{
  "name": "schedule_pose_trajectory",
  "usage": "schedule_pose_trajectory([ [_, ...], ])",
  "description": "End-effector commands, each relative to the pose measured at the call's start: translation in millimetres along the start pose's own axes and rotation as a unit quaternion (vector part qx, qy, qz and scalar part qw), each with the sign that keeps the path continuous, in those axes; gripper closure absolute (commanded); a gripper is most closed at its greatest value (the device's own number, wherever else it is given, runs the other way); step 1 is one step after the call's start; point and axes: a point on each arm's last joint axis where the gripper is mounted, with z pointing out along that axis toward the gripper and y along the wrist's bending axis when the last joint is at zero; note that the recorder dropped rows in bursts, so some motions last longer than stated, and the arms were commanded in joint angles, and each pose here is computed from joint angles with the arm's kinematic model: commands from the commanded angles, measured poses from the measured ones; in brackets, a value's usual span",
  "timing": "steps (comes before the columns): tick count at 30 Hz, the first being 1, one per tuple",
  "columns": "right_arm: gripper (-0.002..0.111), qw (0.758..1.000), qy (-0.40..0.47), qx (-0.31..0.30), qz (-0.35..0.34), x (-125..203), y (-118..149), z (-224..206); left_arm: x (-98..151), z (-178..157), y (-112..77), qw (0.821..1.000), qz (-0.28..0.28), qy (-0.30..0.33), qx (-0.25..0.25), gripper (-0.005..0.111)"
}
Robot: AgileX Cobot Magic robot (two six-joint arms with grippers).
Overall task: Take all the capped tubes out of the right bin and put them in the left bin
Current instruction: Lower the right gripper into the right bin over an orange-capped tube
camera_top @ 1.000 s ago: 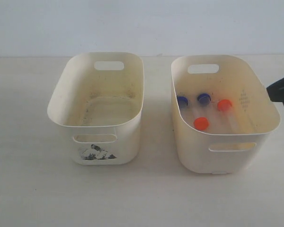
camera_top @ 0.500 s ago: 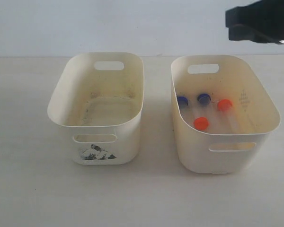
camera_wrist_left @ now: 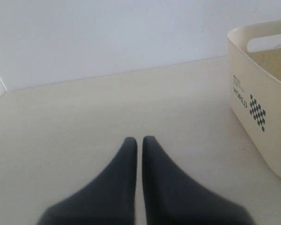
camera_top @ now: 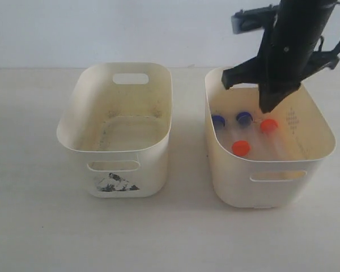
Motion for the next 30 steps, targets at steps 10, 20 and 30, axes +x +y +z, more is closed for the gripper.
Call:
schedule_pose_trajectory([
  [10, 0.109, 0.998, 0.037, -0.034, 0.022, -8, -14, 29, -2, -1, 0.3, 1.0, -0.007, -0.008, -0.001, 0.102],
  [20, 0.109, 0.993, 0.033, -0.088, 0.068, -11, -24, 28, -2, -1, 0.3, 1.0, -0.007, -0.008, -0.001, 0.102],
  [30, 0.109, 0.993, 0.049, -0.085, 0.062, -17, -16, 60, -2, -1, 0.3, 1.0, -0.007, -0.008, -0.001, 0.102],
])
